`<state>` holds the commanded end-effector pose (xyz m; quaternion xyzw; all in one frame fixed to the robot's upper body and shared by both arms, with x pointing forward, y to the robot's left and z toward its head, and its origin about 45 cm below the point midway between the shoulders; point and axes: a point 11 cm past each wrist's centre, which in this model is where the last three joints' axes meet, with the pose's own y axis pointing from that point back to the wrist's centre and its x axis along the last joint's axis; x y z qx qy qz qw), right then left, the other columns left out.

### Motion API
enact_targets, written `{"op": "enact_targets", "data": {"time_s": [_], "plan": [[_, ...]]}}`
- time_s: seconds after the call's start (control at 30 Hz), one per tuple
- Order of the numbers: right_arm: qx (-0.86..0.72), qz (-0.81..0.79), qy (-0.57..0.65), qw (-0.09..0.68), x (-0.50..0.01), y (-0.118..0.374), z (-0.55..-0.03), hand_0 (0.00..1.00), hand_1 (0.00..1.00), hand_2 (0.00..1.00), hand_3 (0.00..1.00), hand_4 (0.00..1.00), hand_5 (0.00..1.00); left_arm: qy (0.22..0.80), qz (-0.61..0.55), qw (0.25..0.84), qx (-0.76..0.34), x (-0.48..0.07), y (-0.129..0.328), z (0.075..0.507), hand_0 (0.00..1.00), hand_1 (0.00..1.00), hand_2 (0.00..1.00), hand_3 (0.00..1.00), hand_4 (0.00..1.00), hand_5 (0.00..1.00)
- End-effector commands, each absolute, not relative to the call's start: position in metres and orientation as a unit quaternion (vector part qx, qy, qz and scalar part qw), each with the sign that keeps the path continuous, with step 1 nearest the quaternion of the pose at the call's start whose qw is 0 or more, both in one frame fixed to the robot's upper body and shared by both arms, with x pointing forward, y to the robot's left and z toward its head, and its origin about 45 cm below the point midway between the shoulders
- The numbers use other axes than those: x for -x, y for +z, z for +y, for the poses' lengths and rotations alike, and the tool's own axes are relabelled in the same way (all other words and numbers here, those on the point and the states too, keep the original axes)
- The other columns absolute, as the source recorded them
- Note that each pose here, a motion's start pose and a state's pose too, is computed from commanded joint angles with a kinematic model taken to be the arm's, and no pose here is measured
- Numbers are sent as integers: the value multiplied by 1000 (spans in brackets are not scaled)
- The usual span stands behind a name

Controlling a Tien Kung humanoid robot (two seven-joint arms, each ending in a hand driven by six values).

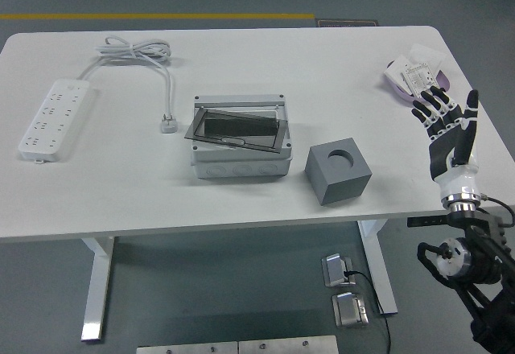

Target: Fetch the battery,place it into the box,close the lid of the box

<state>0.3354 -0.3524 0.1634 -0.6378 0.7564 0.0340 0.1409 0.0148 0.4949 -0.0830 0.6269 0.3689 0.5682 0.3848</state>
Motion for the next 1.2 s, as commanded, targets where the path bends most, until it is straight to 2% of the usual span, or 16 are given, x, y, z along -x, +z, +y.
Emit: {"op": "enact_targets", "data": {"time_s": [1.2], "plan": [[644, 752, 44, 133, -332, 157, -347, 804, 724, 735, 721, 956, 998, 564, 385, 384, -622, -2, -90, 482, 632, 684, 583, 577, 545, 2]]}}
